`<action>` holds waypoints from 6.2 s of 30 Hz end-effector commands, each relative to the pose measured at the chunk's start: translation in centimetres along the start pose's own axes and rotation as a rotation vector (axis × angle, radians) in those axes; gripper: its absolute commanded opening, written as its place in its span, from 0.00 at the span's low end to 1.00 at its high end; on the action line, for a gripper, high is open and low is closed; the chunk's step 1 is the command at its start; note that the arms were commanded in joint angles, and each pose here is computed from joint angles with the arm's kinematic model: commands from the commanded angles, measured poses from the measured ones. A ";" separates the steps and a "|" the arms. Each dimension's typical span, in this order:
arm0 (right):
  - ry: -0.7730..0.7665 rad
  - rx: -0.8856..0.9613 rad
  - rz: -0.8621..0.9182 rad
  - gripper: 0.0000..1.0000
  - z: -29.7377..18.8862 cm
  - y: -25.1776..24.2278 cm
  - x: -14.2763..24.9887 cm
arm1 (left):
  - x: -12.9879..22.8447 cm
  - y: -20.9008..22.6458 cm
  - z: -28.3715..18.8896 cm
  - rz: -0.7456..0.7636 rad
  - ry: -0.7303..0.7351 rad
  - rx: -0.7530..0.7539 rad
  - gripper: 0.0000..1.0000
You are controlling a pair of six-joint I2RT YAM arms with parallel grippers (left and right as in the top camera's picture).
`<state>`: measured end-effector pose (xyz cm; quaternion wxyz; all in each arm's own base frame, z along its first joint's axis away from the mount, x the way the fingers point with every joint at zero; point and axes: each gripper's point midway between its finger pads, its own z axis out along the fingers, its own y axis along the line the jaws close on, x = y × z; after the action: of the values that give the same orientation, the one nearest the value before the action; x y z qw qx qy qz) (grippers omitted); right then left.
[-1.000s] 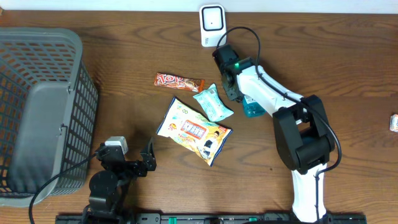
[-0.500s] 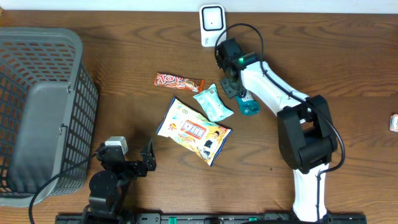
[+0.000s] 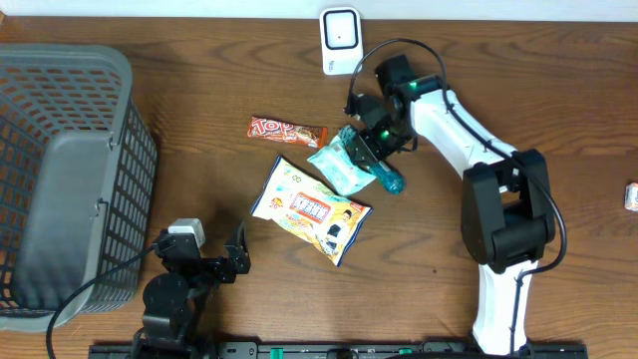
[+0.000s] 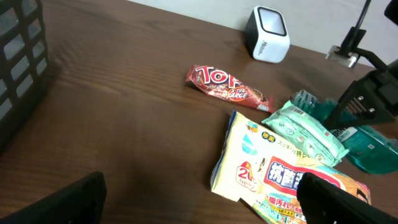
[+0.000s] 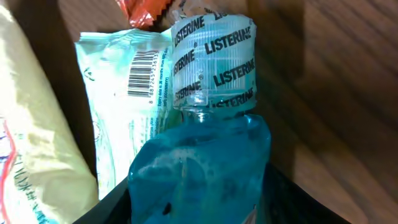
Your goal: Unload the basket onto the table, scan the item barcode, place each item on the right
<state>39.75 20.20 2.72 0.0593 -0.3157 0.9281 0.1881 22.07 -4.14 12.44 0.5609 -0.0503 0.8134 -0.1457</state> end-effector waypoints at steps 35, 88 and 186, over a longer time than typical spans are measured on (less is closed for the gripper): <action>0.363 0.538 0.116 0.70 1.5 -3.1 6.0 | 1.1 0.4 0.2 -0.012 0.033 -0.013 0.98; -0.241 1.768 0.040 0.02 -16.1 -3.2 -10.1 | 1.1 0.4 0.2 -0.012 0.033 -0.013 0.98; -0.291 0.650 2.271 0.25 -0.6 -5.9 6.2 | 1.1 0.4 0.2 -0.012 0.033 -0.013 0.98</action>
<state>37.17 15.48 0.25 -0.0297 0.6814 0.7297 -0.0484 22.06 -4.14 12.44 0.5607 -0.0503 0.8135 -0.1457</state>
